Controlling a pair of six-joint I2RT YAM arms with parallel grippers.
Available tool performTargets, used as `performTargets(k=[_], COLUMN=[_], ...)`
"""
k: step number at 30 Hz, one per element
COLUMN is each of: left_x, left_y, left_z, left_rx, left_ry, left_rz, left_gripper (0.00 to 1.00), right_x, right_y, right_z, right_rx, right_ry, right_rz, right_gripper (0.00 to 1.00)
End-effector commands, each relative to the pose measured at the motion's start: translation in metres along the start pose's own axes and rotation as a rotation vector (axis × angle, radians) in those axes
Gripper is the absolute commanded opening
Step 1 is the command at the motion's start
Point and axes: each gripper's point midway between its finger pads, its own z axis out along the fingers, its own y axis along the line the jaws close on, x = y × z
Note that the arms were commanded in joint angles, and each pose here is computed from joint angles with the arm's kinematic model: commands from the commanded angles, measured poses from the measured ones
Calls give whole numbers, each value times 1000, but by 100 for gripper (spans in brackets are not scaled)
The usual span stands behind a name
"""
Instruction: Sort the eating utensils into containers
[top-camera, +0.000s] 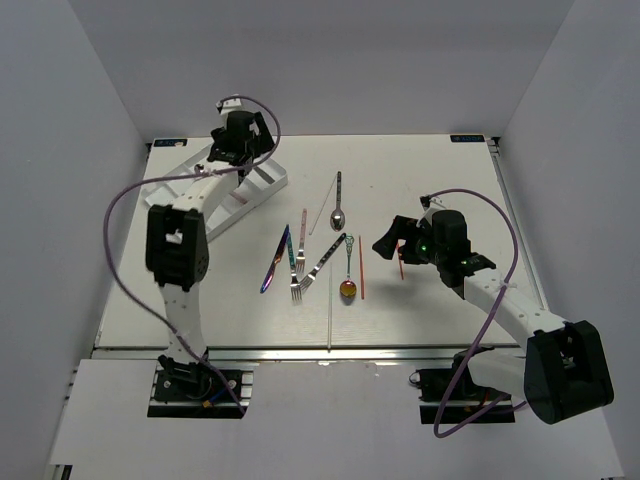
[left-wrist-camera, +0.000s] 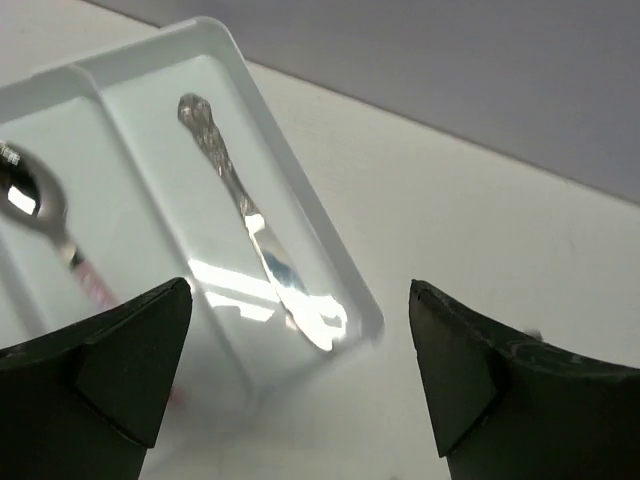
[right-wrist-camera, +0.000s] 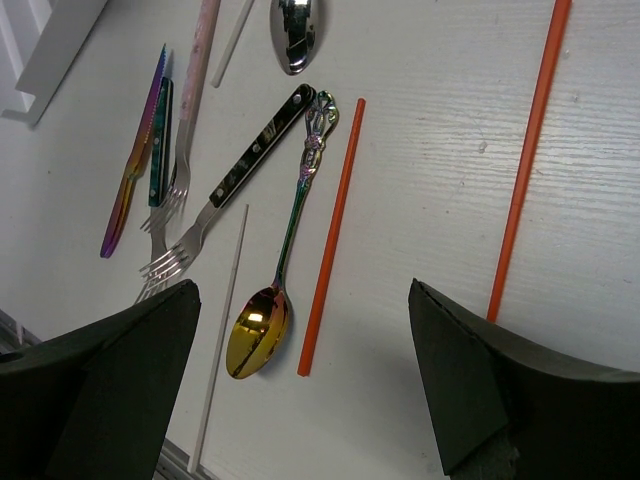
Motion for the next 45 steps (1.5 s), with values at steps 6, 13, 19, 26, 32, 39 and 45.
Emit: performTargets(k=[6,13,19,26,32,39,45], left_x=[90,157,205,222,218,230,240], left_y=[6,35,40,43,48,45,48], left_z=[-168,-225,-245,-237,-227,-221,-220], left_rx=[149,154,243,225,162,150,140], left_ry=[428,607,719,733,701,718,743], left_rz=[193,391,446,493,501,525,555], left_gripper=[96,90,87,87,82,69,69], right_x=[-6,-11,-11,-9,-9,-11,-11], right_y=[11,12,14,12,13,15,15], right_z=[3,-5,-7,-5,-7,-9,-9], right_rx=[-49,-46,-51,-46,-49,-58,-56], right_ry=[-13,-38,-39,-27,-29,-33,-32], right_rz=[-34,-54,-64,-68,-71,-78,-79], right_gripper=[89,89,89,89,89,89,89])
